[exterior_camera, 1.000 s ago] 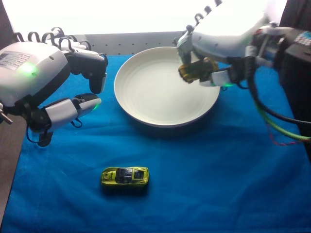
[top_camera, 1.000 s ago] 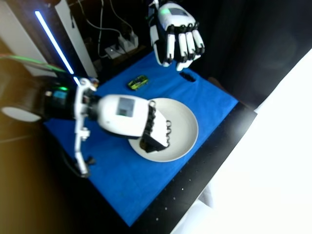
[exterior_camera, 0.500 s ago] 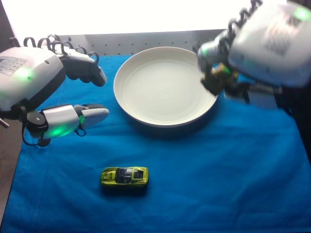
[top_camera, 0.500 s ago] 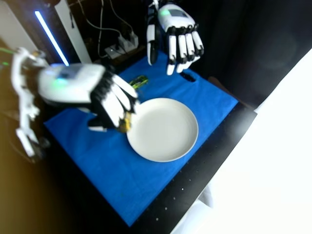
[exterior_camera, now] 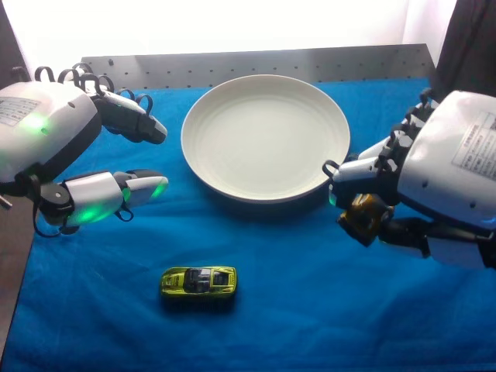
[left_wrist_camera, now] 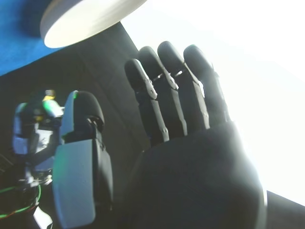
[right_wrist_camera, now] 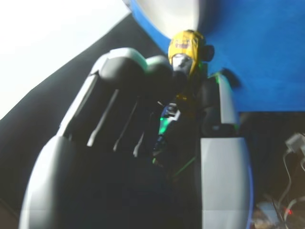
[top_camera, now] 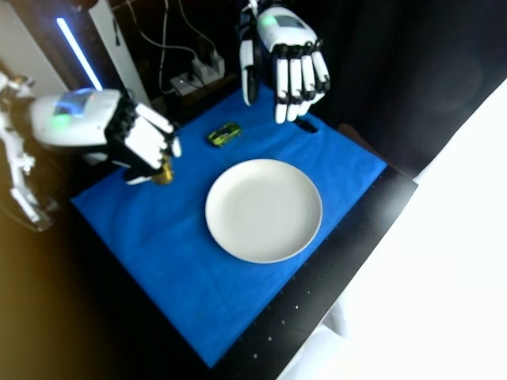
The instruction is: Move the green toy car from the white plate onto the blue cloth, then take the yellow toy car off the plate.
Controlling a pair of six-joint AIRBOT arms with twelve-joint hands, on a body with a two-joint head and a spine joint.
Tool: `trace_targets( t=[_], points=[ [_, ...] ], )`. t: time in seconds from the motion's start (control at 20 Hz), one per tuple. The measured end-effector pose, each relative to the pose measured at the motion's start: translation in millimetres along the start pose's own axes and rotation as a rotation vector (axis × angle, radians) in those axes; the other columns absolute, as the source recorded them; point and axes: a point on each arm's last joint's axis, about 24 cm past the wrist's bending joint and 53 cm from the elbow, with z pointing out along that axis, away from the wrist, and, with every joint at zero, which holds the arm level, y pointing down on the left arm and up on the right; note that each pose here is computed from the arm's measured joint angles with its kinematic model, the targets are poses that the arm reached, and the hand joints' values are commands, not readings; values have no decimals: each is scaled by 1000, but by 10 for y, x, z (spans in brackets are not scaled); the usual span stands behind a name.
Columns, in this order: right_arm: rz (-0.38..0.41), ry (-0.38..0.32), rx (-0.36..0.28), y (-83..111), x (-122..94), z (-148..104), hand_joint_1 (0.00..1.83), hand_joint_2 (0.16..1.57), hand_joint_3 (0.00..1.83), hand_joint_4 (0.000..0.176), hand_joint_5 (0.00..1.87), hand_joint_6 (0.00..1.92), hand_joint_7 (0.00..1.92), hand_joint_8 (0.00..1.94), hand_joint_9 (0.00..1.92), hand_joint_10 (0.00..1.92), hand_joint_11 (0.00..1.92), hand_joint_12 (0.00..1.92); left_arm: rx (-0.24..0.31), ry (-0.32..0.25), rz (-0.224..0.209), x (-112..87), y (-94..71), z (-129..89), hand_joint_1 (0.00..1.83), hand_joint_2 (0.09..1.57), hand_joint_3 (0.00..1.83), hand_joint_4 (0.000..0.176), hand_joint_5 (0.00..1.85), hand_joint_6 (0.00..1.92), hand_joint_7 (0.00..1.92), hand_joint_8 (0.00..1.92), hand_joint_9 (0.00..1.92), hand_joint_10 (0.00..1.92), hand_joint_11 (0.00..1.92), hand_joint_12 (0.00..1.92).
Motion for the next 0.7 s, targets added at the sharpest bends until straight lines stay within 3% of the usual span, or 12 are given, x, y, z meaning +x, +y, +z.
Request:
trace_targets(
  t=[0.05, 0.1, 0.15, 0.2, 0.25, 0.3, 0.35, 0.4, 0.45, 0.55, 0.6, 0.7],
  points=[
    [8, 12, 1, 0, 65, -29, 1301, 1099, 0, 0, 1089, 642, 979, 1232, 1046, 1431, 1036, 1701, 2, 0, -2, 4, -10, -1, 670, 1130, 1, 36, 859, 133, 744, 454, 473, 948, 140, 1614],
    [14, 33, 4, -1, 145, -46, 1292, 1088, 0, 0, 1096, 597, 1031, 1195, 1120, 1415, 1115, 1651, 3, 3, 1, 13, -9, -7, 651, 1132, 0, 45, 860, 120, 685, 612, 461, 1105, 193, 1719],
    [20, 45, 4, 7, 199, -44, 1292, 1088, 0, 0, 1096, 597, 1031, 1195, 1120, 1415, 1115, 1651, 1, 4, 1, 16, -4, -8, 651, 1132, 0, 45, 860, 120, 685, 612, 461, 1105, 193, 1719],
    [30, 59, 3, 17, 266, -45, 1248, 1013, 0, 0, 859, 666, 968, 818, 913, 1062, 770, 1503, 0, 5, 0, 18, -2, -8, 649, 1135, 0, 37, 857, 110, 620, 741, 430, 1124, 154, 1691],
    [34, 73, 5, 17, 319, -45, 1149, 959, 0, 0, 719, 475, 795, 548, 677, 800, 467, 1472, 2, 4, 0, 15, -6, -7, 645, 1128, 0, 43, 861, 108, 626, 712, 446, 1060, 155, 1659],
    [39, 77, 7, 17, 339, -43, 1052, 940, 0, 0, 634, 301, 684, 331, 559, 616, 255, 1452, 1, 3, 0, 15, -4, -7, 677, 1128, 0, 21, 865, 106, 630, 692, 463, 1039, 175, 1637],
    [40, 84, 11, 7, 357, -44, 1009, 937, 0, 0, 599, 183, 627, 199, 500, 536, 169, 1474, 0, 4, -1, 15, -1, -7, 660, 1130, 0, 28, 867, 105, 642, 674, 487, 1015, 202, 1618],
    [42, 83, 11, 8, 356, -41, 1009, 937, 0, 0, 599, 183, 627, 199, 500, 536, 169, 1474, -1, 4, -1, 17, 1, -8, 660, 1130, 0, 28, 867, 105, 642, 674, 487, 1015, 202, 1618],
    [44, 82, 9, 14, 360, -37, 896, 934, 0, 0, 423, 46, 432, 59, 288, 559, 15, 1570, -1, 4, -1, 15, 0, -7, 657, 1126, 0, 39, 879, 110, 600, 837, 449, 1229, 221, 1773],
    [50, 86, 9, 21, 380, -28, 885, 929, 0, 0, 381, 16, 390, 29, 213, 614, 2, 1573, 0, 4, 0, 15, -2, -7, 649, 1123, 0, 50, 881, 112, 580, 901, 443, 1281, 237, 1804],
    [50, 86, 12, 12, 378, -29, 953, 919, 0, 0, 317, 8, 423, 37, 183, 654, 0, 1571, 0, 4, -1, 15, -1, -7, 672, 1120, 0, 50, 882, 115, 565, 885, 427, 1212, 194, 1771],
    [49, 83, 19, -20, 367, -30, 922, 940, 3, 0, 401, 47, 459, 49, 167, 739, 0, 1563, 0, 4, 0, 17, 0, -9, 673, 1134, 0, 28, 874, 110, 595, 735, 421, 1069, 129, 1653]
  ],
)
